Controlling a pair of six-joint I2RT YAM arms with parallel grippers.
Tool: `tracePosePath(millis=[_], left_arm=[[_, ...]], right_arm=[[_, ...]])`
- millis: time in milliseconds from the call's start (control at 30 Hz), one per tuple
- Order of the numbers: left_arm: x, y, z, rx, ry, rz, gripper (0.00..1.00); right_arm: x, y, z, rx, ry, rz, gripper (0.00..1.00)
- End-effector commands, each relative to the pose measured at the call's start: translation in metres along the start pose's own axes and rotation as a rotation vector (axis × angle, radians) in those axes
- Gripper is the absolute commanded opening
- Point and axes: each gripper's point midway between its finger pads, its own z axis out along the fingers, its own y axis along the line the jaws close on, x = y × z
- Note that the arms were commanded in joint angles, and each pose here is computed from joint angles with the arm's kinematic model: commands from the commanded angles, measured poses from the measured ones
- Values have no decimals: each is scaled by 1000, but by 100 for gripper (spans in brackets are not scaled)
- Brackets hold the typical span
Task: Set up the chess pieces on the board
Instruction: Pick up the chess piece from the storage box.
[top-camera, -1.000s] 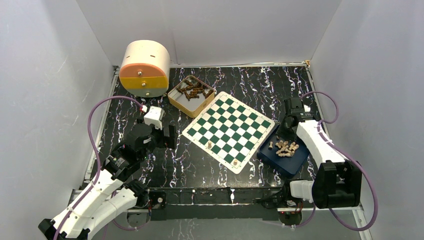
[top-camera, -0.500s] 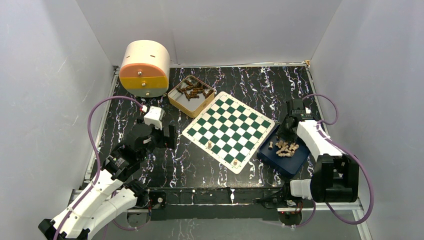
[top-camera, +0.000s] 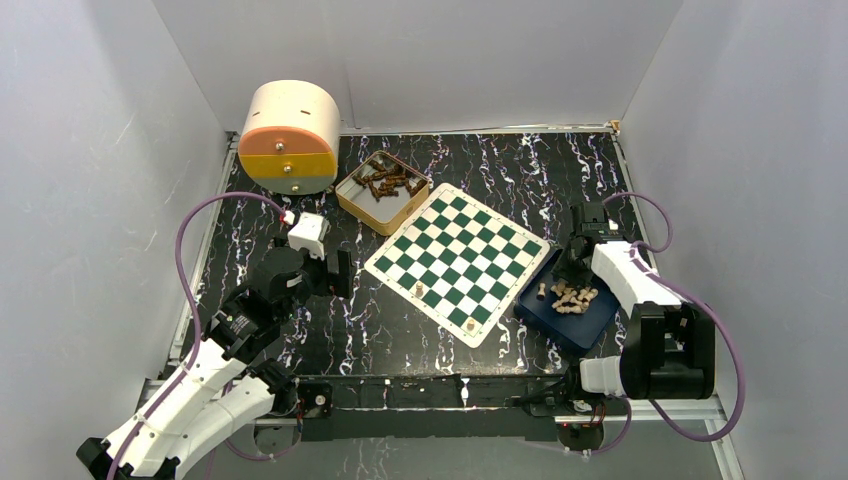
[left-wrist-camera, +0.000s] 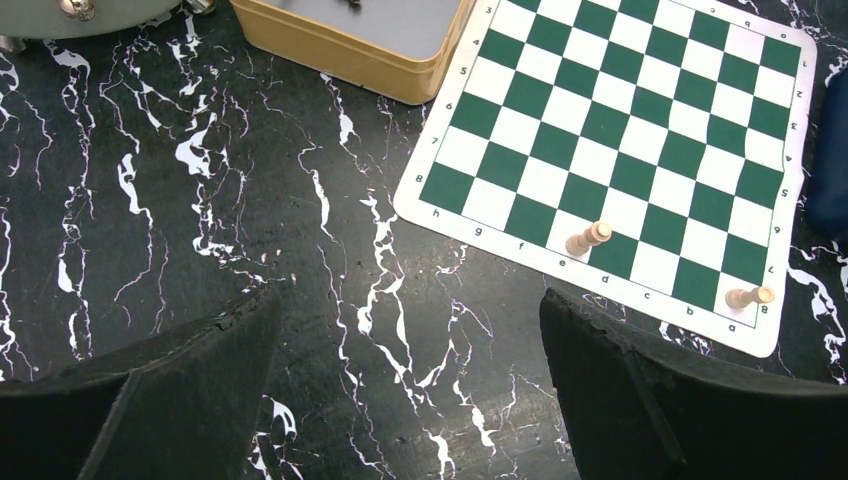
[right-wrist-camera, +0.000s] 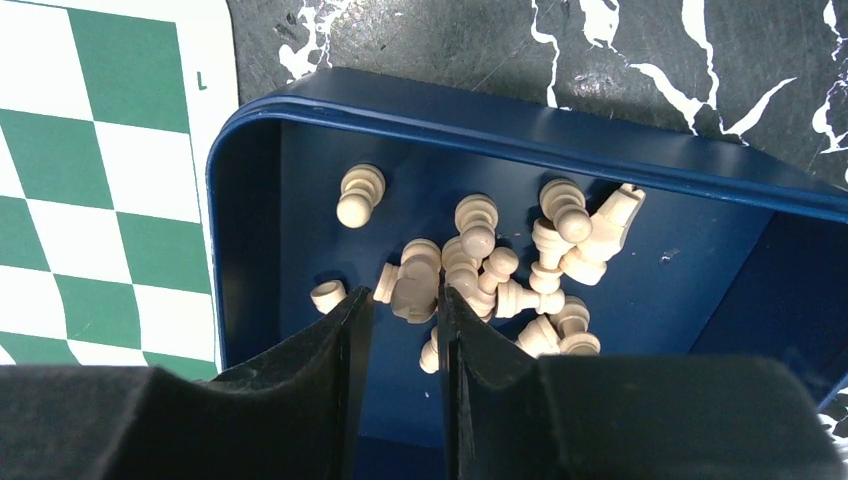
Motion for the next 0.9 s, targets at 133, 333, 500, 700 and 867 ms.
tracePosePath(millis=[133,333,500,700,867], left_arm=[[-5,0,1,1,-22,7,98],[-6,0,1,1,-24,7,98],[-5,0,1,1,-24,8,98],[-5,0,1,1,-24,8,98],[-5,-1,1,2,-23,7,98]], right_arm=[[-2,-2,7,6,-10,4,37],[-1,-3,8,12,-7,3,36],[-2,-3,7,11,-9,0,31],[-7,-3,-1,15,-21,-2,27],[-15,-3,-12,13,-43,-3,26]])
